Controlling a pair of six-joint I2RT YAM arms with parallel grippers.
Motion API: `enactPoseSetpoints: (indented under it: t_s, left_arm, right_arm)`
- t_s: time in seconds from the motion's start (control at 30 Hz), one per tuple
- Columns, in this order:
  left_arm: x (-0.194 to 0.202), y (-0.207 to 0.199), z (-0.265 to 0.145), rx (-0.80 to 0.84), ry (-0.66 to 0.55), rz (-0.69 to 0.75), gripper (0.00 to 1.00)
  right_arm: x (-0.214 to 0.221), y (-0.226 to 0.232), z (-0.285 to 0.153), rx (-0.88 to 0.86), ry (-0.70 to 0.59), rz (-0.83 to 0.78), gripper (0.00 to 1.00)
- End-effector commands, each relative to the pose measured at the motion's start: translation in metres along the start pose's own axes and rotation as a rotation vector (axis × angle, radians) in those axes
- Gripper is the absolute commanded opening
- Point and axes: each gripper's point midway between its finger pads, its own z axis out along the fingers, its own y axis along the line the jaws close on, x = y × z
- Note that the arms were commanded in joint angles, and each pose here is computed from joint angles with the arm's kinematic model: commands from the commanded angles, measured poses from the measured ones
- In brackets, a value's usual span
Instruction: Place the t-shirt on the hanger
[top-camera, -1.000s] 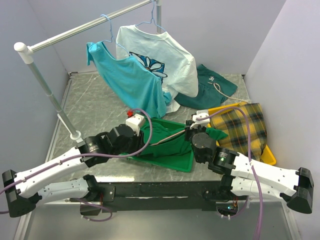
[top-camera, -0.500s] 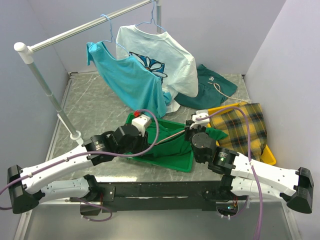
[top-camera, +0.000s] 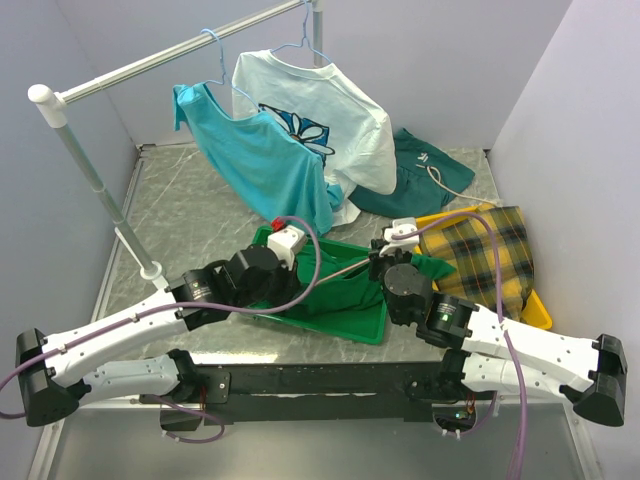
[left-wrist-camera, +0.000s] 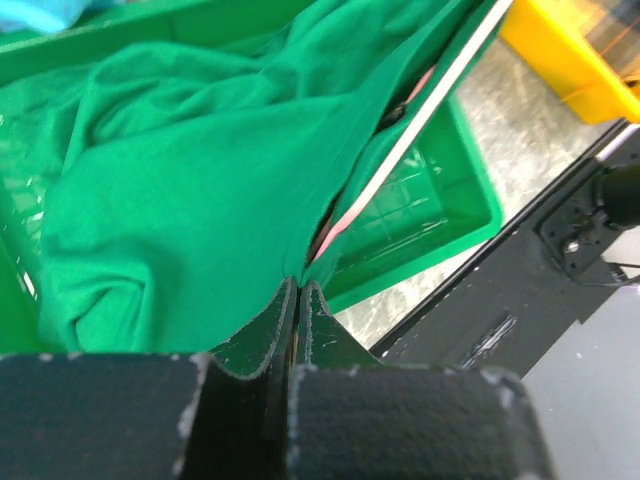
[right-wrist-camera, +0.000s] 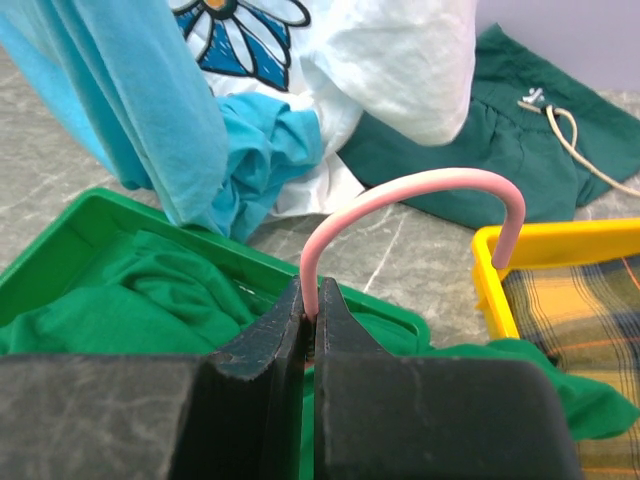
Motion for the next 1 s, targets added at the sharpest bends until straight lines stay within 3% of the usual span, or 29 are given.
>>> enactPoseSetpoints:
  t_s: [0.0, 0.47, 0.67, 0.9, 0.97]
  left_arm:
    - [-0.047, -0.024, -0.014, 0.093, -0.140, 0.021, 0.01]
    - [-0.150, -0.054, -0.058, 0.178, -0.439, 0.079, 0.01]
    - [-0.220, -0.074, -0.111, 0.253, -0.630, 0.047, 0.01]
    - [-0.299, -0.083, -0.180, 0.266, -0.842, 0.017, 0.01]
    - [-0.306, -0.086, -0.189, 0.275, -0.865, 0.023, 0.02]
  right_arm:
    - [-0.044, 0.008, -0.004, -0.025, -0.080, 0.070, 0.00]
    - [-0.108, 0.038, -0.016, -0.117, -0.170, 0.052, 0.00]
    - [-0.173, 0.039, -0.016, -0.069, -0.244, 0.036, 0.00]
    - [-0.308, 0.034, -0.050, -0.139, -0.415, 0.066, 0.00]
    - [-0.323, 0.042, -0.055, -0.175, -0.426, 0.044, 0.00]
